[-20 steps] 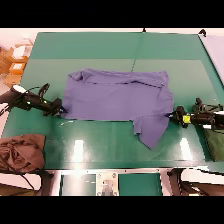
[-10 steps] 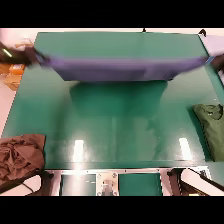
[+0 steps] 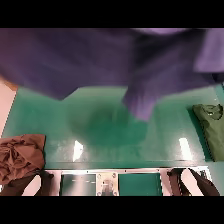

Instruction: Fold the shirts.

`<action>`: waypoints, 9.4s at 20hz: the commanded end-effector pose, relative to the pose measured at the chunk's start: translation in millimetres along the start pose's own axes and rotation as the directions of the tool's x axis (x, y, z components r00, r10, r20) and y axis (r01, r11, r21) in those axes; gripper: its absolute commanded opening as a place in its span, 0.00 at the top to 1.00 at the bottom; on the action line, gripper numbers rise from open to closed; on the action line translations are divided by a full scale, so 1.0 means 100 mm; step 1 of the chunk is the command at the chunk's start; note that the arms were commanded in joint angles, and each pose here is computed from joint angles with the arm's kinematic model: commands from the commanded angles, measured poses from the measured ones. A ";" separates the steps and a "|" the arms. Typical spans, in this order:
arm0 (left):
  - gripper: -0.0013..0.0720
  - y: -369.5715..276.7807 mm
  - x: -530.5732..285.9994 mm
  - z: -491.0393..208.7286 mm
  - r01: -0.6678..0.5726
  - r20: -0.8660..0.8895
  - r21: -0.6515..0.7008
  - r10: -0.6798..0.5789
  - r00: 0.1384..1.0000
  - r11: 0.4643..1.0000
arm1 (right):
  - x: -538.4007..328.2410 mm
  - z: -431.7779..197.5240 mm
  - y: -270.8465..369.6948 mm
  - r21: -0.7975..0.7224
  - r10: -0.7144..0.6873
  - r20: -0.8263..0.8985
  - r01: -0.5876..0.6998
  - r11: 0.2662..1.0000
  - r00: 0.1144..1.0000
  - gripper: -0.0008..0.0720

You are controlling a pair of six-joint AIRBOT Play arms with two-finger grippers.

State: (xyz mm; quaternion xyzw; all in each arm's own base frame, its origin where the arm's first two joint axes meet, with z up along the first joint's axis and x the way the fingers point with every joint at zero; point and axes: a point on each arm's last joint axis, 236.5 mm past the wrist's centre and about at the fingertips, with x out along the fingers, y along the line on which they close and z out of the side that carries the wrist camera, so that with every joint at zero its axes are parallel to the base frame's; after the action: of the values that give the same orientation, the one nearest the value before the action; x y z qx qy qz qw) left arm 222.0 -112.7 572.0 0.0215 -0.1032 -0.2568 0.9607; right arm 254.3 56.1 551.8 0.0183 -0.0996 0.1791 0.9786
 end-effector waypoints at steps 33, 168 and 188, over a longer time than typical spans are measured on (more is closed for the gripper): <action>0.95 0.83 0.50 -6.51 -0.507 -0.850 -0.524 -0.459 0.259 0.684 | 0.54 -6.17 -1.82 0.490 0.277 -0.860 0.544 0.681 0.428 0.97; 0.95 -2.35 2.25 -6.64 0.046 -0.723 -0.616 -0.588 0.363 0.786 | 0.84 -4.27 -0.43 0.617 0.582 -0.782 0.140 0.775 0.222 0.96; 0.95 0.99 1.17 -5.18 -0.260 -0.949 -0.302 -0.261 0.178 0.917 | 1.79 -5.00 2.27 0.706 0.683 -0.693 0.022 0.708 0.230 0.96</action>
State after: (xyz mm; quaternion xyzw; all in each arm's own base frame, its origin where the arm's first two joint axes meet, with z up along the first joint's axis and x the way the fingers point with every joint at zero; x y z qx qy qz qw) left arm 478.8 -172.0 65.9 -0.0144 0.5925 -0.2783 0.7559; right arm 431.9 286.2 134.2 0.1705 0.5489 0.3862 0.7214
